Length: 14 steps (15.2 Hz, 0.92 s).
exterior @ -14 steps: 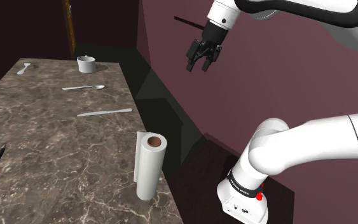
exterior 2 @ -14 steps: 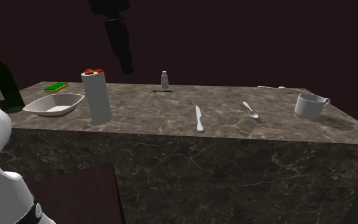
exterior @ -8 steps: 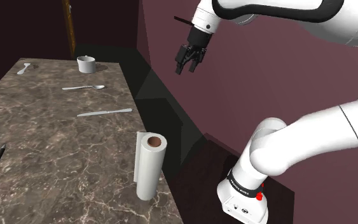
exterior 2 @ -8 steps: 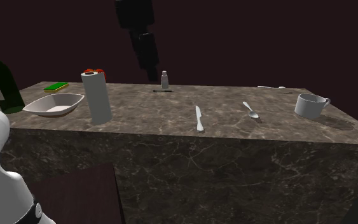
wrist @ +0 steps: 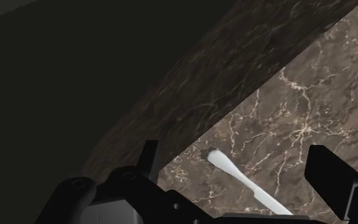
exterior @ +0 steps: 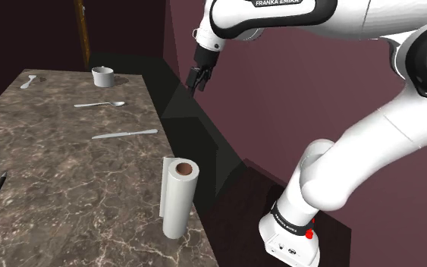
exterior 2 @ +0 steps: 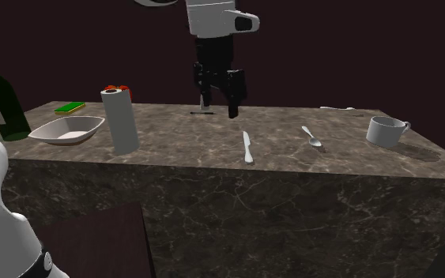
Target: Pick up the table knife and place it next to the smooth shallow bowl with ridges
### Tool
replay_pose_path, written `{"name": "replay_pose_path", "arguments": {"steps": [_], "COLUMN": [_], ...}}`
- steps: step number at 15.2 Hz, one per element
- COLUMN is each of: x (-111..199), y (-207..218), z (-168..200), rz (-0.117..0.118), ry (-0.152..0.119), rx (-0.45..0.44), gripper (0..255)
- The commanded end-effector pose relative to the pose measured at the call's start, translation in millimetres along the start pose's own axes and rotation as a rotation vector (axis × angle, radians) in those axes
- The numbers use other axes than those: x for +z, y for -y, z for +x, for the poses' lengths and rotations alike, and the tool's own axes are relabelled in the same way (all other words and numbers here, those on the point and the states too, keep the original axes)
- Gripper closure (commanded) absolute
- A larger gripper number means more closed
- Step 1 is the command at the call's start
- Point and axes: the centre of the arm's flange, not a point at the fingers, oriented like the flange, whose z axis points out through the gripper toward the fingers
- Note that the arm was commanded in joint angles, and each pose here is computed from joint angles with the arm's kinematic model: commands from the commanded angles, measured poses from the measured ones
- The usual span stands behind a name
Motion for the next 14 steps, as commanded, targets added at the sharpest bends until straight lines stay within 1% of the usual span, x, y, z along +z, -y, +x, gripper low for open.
{"name": "replay_pose_path", "arguments": {"steps": [1, 7, 14], "x": [15.0, 66.6, 129.4], "y": [1.7, 18.7, 55.5], "z": [24.1, 87.0, 151.0], "rz": [-0.001, -0.003, -0.005], "ry": [0.011, 0.044, 0.082], "rx": [-0.081, -0.310, -0.577], "gripper": [0, 0, 0]}}
